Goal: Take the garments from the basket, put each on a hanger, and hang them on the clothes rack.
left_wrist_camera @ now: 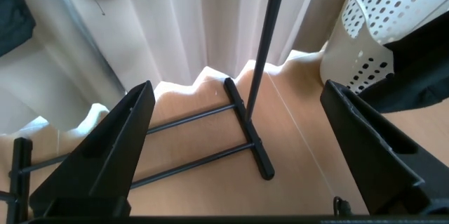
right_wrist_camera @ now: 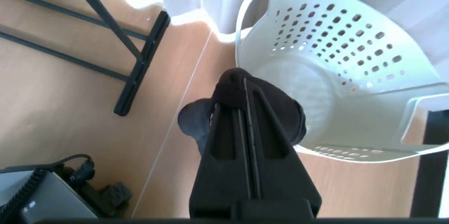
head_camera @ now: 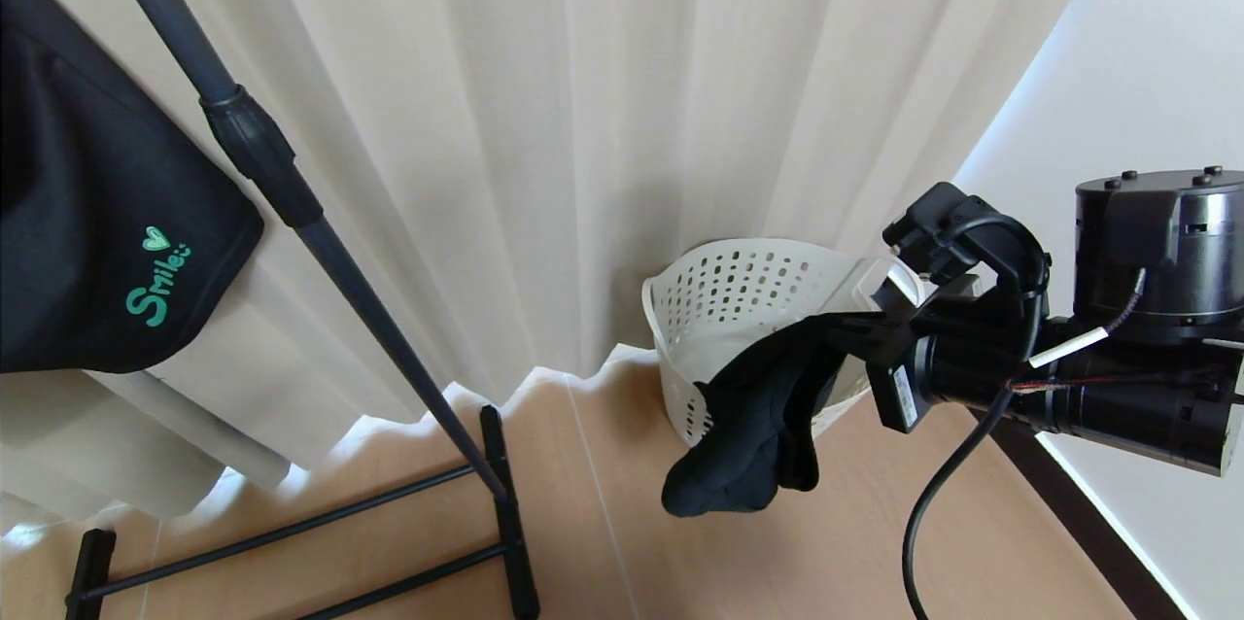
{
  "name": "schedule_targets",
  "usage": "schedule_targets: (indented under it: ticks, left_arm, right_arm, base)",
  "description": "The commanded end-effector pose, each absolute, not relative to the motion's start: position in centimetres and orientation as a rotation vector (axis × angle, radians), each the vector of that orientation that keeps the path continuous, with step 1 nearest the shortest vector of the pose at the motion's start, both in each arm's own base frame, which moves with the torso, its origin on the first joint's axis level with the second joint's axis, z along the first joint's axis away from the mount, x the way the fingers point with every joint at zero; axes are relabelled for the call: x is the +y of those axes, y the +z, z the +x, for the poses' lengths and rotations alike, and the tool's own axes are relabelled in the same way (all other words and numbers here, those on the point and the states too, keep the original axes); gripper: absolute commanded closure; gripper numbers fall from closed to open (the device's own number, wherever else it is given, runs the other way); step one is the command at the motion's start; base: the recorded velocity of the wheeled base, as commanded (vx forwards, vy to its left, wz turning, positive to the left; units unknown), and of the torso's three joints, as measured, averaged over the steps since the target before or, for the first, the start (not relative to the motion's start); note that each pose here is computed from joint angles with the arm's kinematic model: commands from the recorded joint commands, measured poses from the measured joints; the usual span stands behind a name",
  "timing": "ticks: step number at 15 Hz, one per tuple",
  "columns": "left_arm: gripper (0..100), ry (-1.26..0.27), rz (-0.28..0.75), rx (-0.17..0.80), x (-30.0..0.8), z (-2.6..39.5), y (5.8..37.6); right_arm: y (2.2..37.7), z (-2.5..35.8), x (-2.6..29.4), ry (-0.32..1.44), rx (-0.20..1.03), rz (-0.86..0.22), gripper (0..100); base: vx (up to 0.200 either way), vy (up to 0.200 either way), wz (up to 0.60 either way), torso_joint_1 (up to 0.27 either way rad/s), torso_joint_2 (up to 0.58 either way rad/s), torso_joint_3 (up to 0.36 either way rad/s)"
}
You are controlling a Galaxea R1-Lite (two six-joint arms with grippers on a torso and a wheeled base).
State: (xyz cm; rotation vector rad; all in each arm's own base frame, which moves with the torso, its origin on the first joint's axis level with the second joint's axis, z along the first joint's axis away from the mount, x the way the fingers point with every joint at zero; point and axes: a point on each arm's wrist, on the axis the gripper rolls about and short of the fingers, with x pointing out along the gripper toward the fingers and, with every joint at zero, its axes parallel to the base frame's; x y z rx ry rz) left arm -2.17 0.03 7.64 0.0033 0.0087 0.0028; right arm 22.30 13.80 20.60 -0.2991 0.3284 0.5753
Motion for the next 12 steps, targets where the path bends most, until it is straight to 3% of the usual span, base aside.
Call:
schedule_targets:
  ticks: [1, 12]
  left_arm:
    - [0, 0.003, 0.003, 0.008, 0.03, -2.17, 7.64]
    - [0, 0.003, 0.003, 0.008, 0.03, -2.17, 7.64]
  right_arm:
    - [20.43, 22.37, 13.85, 0.576, 0.334, -0.302, 100]
    - [20.11, 22.46, 13.67, 0.569, 0.346, -0.303, 100]
  base:
    - [0.0, 0.0, 0.0, 0.002, 0.0, 0.193]
    - [0.0, 0.0, 0.0, 0.001, 0.0, 0.203]
